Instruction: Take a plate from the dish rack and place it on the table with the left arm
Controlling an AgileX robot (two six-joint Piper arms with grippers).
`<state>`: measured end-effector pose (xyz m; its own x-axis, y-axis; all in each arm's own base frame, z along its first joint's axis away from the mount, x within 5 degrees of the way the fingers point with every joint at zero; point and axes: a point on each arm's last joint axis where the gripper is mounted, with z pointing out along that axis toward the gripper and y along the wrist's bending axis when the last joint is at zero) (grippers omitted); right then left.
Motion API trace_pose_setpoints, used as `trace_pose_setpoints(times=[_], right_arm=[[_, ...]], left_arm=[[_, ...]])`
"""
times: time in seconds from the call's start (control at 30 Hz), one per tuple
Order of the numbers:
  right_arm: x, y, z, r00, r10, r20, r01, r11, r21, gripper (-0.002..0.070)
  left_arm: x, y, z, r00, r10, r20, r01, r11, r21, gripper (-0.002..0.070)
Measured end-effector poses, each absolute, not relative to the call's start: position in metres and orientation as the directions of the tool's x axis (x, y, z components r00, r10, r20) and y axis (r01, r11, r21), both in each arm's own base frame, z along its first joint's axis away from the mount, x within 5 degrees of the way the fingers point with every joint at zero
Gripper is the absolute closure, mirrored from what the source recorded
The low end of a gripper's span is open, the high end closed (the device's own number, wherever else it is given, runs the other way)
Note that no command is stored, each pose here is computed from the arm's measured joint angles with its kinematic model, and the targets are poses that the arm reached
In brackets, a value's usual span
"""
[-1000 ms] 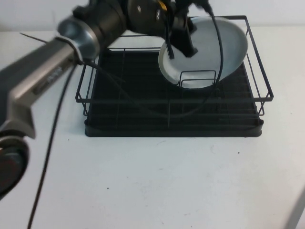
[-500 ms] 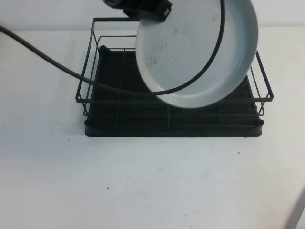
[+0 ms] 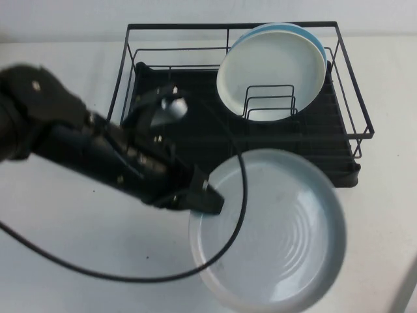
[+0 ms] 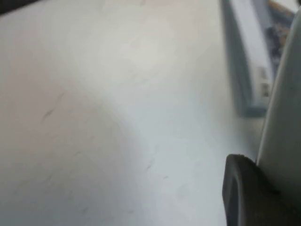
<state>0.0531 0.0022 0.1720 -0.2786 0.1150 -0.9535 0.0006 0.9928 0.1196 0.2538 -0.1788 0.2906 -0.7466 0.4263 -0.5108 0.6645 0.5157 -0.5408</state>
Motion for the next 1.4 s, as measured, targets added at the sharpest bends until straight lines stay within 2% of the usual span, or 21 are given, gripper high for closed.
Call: trace_pose_setpoints(times=[0.17, 0.33, 0.47, 0.57, 0.67, 0.73, 0.83, 0.9, 1.0, 1.07, 1.13, 1.2, 1.3, 1.4], right_arm=[[0.053, 0.002, 0.172, -0.279, 0.115, -0.954, 0.001, 0.993, 0.120, 0.0694], [0.053, 0.002, 0.172, -0.279, 0.115, -0.954, 0.001, 0.993, 0.120, 0.0694], [0.053, 0.002, 0.172, -0.279, 0.115, -0.954, 0.001, 0.993, 0.120, 0.0694], [0.053, 0.002, 0.172, -0.279, 0.115, -0.954, 0.001, 0.993, 0.120, 0.0694], [0.053, 0.002, 0.172, -0.279, 0.115, -0.954, 0.001, 0.993, 0.120, 0.0694], [0.053, 0.002, 0.172, -0.279, 0.115, -0.954, 0.001, 0.993, 0.120, 0.0694], [0.053, 0.002, 0.172, -0.279, 0.115, -0.954, 0.001, 0.993, 0.120, 0.0694], [0.053, 0.002, 0.172, -0.279, 0.115, -0.954, 0.001, 0.993, 0.120, 0.0694], [0.053, 0.002, 0.172, -0.279, 0.115, -0.954, 0.001, 0.993, 0.120, 0.0694], [0.053, 0.002, 0.172, -0.279, 0.115, -0.954, 0.001, 0.993, 0.120, 0.0694], [0.053, 0.002, 0.172, -0.279, 0.115, -0.954, 0.001, 0.993, 0.120, 0.0694], [0.053, 0.002, 0.172, -0.279, 0.115, -0.954, 0.001, 0.993, 0.120, 0.0694], [0.053, 0.002, 0.172, -0.279, 0.115, -0.954, 0.001, 0.993, 0.120, 0.0694], [0.053, 0.002, 0.172, -0.279, 0.115, -0.954, 0.001, 0.993, 0.120, 0.0694]], left_arm=[[0.249, -0.164, 0.228, -0.802, 0.364, -0.473, 0.580, 0.664, -0.472, 0.0622], [0.263, -0.157, 0.208, -0.804, 0.320, -0.501, 0.543, 0.739, -0.400, 0.0622], [0.271, -0.158, 0.197, -0.807, 0.304, -0.507, 0.527, 0.759, -0.383, 0.0608], [0.277, -0.157, 0.186, -0.798, 0.321, -0.510, 0.532, 0.773, -0.345, 0.0524], [0.284, -0.155, 0.178, -0.785, 0.326, -0.527, 0.528, 0.797, -0.293, 0.0355], [0.289, -0.154, 0.176, -0.774, 0.317, -0.548, 0.519, 0.814, -0.261, 0.0267], [0.292, -0.151, 0.180, -0.745, 0.326, -0.582, 0.525, 0.825, -0.209, 0.0221], [0.291, -0.148, 0.188, -0.716, 0.342, -0.609, 0.543, 0.821, -0.176, 0.0216], [0.284, -0.144, 0.216, -0.654, 0.353, -0.669, 0.572, 0.810, -0.132, 0.0279], [0.275, -0.140, 0.242, -0.604, 0.334, -0.724, 0.579, 0.808, -0.110, 0.0384], [0.260, -0.133, 0.265, -0.549, 0.314, -0.775, 0.585, 0.806, -0.088, 0.0536], [0.244, -0.126, 0.280, -0.505, 0.304, -0.808, 0.593, 0.802, -0.068, 0.0611], [0.217, -0.114, 0.292, -0.440, 0.310, -0.843, 0.610, 0.792, -0.027, 0.0657], [0.188, -0.104, 0.294, -0.410, 0.320, -0.854, 0.636, 0.771, -0.016, 0.0671]])
